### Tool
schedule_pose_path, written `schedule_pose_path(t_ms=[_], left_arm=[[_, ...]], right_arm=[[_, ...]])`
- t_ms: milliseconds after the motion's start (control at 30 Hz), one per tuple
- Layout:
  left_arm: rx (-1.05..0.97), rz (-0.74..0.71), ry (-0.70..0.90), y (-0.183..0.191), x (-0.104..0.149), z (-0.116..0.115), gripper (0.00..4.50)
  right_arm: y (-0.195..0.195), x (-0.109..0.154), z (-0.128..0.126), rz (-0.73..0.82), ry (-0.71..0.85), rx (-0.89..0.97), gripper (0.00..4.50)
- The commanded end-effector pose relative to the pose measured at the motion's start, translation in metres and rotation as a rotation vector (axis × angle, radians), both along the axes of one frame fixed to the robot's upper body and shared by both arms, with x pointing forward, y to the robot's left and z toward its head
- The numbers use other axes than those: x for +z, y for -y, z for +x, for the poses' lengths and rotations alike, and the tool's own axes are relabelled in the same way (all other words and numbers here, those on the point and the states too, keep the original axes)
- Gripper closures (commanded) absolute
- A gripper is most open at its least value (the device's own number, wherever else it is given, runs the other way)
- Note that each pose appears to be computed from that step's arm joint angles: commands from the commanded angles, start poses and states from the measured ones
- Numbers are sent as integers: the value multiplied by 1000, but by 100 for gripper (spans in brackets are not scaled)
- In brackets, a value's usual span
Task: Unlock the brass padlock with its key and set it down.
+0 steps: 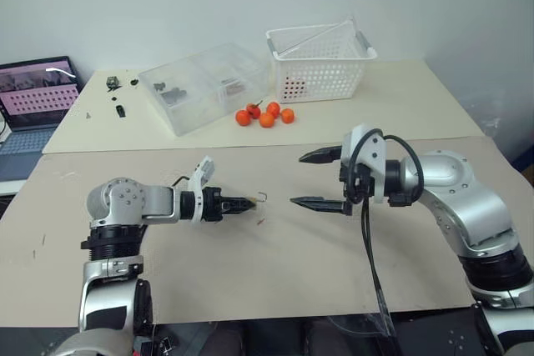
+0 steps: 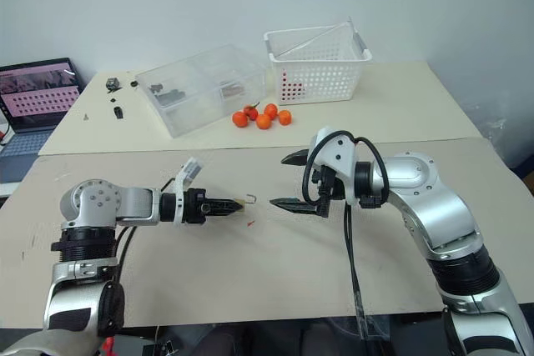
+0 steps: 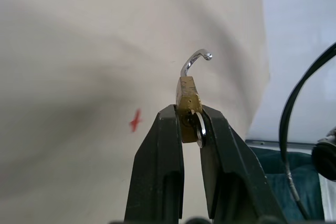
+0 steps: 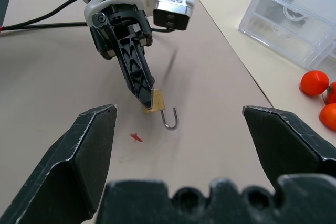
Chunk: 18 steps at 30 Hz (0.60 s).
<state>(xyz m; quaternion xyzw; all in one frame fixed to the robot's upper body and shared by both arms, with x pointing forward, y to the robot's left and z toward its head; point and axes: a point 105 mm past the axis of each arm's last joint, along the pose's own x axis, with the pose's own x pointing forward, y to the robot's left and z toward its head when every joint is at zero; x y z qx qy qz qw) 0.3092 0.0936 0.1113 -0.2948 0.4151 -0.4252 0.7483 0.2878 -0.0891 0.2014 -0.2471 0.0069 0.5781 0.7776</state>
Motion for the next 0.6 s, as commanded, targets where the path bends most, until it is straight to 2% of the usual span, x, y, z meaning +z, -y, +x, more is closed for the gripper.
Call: schedule_pose_path(t_ms=[33,200,367,433,467,600], left_arm=[[-42,13,22,15,2,-3,447],[-87,50,-25,32,-14,-9,447],[-87,72,-36,30,-20,-9,447],[-81,96,-51,25,-26,-10,346],[-82,105,-56,23,-28,-11,321],[-78,139,-56,13,-31,-11,157]], right_arm=[[1,15,-3,4,76,9,0],[2,15,-3,-3,79,-1,0],[4,14,-3,-12,80,-8,0],[4,14,-3,-15,79,-10,0],[4,13,-4,-16,78,-10,0],[4,13,-4,-19,79,-7,0]])
